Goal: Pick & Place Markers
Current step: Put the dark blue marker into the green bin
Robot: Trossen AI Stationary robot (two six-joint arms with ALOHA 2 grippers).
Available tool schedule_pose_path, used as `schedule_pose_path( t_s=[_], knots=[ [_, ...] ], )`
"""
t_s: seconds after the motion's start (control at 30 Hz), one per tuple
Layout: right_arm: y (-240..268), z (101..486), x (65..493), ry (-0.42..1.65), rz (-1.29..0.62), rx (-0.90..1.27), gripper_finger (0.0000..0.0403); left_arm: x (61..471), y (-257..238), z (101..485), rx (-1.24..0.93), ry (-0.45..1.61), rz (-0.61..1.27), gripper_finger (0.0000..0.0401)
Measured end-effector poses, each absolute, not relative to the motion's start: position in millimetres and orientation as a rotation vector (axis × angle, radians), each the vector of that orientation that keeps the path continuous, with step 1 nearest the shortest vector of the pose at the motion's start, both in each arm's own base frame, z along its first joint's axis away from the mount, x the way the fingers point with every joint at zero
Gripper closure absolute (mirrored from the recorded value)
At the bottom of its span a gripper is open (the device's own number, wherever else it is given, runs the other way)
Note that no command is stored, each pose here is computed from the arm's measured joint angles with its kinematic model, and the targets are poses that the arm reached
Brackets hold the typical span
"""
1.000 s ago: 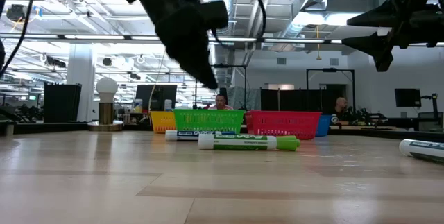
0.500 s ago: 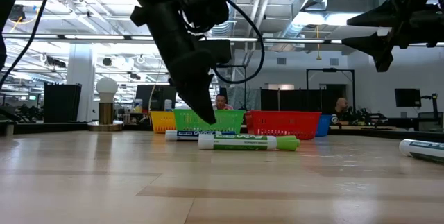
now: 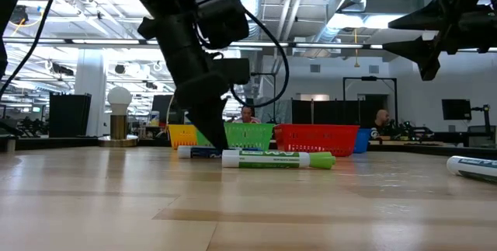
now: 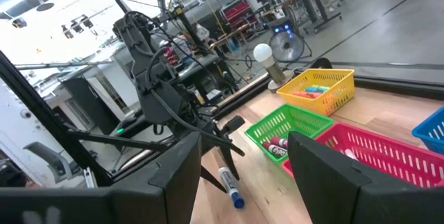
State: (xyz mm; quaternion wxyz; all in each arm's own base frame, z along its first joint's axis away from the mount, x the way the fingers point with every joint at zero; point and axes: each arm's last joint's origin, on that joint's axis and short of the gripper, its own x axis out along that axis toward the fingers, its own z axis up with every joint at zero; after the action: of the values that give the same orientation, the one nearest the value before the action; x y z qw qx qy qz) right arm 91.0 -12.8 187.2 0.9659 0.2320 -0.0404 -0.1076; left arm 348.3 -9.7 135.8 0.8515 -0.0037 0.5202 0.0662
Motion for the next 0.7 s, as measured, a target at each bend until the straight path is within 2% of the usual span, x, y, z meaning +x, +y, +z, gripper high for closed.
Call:
schedule_pose_path(
  t_s=[0.13,0.4,0.7],
  knots=[
    [-12.8,187.2,91.0,-0.081,-0.218,0.47,0.0198,344.3,-9.6,130.8,-0.01,1.108,0.139,0.0272],
    [-12.8,187.2,91.0,-0.081,-0.218,0.47,0.0198,338.9,-11.3,124.9,-0.086,1.112,0.124,0.0333],
    [-12.8,187.2,91.0,-0.081,-0.217,0.47,0.0198,334.5,-13.5,139.2,-0.13,1.087,0.065,0.0334]
  ],
)
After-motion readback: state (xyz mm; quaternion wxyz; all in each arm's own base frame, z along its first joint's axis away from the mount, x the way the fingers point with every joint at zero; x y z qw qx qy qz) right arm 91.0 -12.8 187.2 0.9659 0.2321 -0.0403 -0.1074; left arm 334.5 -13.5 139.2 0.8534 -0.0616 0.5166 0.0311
